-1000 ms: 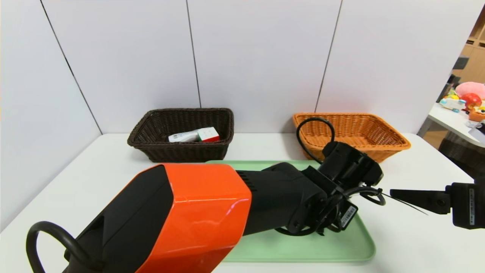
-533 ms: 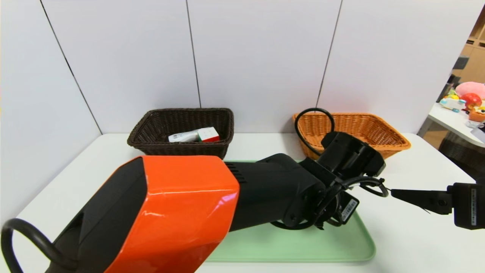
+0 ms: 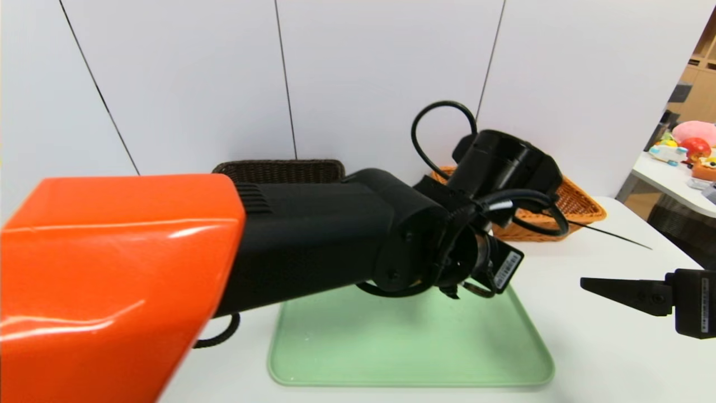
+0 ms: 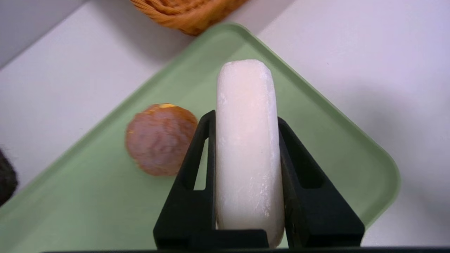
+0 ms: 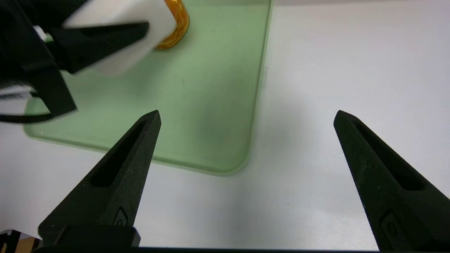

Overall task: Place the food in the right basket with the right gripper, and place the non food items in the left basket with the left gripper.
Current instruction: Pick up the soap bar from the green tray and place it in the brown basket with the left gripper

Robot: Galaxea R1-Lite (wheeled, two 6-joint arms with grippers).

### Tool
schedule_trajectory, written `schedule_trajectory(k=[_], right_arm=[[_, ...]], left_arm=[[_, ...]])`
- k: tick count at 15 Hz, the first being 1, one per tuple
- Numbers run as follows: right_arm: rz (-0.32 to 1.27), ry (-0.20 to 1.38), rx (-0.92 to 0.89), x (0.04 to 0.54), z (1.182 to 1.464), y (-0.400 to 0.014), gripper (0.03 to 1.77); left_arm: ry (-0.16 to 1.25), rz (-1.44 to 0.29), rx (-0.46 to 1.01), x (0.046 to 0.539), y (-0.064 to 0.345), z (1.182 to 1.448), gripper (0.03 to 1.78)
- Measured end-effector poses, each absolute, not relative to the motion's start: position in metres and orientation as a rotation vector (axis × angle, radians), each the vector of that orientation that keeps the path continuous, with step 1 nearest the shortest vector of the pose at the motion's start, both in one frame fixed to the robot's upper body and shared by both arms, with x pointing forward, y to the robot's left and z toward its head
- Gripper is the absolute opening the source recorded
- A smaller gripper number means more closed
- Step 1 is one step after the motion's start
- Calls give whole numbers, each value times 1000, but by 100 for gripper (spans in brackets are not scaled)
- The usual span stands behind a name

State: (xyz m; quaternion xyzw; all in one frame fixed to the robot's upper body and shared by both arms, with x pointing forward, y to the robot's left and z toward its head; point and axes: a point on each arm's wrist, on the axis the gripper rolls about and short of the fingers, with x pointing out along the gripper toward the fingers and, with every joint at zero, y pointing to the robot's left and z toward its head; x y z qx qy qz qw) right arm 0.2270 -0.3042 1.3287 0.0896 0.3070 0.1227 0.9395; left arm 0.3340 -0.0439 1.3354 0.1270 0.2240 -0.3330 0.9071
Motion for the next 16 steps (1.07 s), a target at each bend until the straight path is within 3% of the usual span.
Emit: schedule_trajectory(k=[3, 8, 12, 16], right_arm=[[253, 621, 184, 226, 1329, -304, 170], [256, 622, 184, 225, 1329, -304, 170], [256, 630, 184, 225, 1327, -304, 170], [253, 633, 183, 225, 1326, -305, 170]], left_arm=[[417, -603, 257, 360, -1, 1366, 52], [381, -400, 221, 419, 109, 1406, 52], [393, -288, 176, 455, 185, 1412, 52], [431, -183, 140, 485, 237, 1397, 52]])
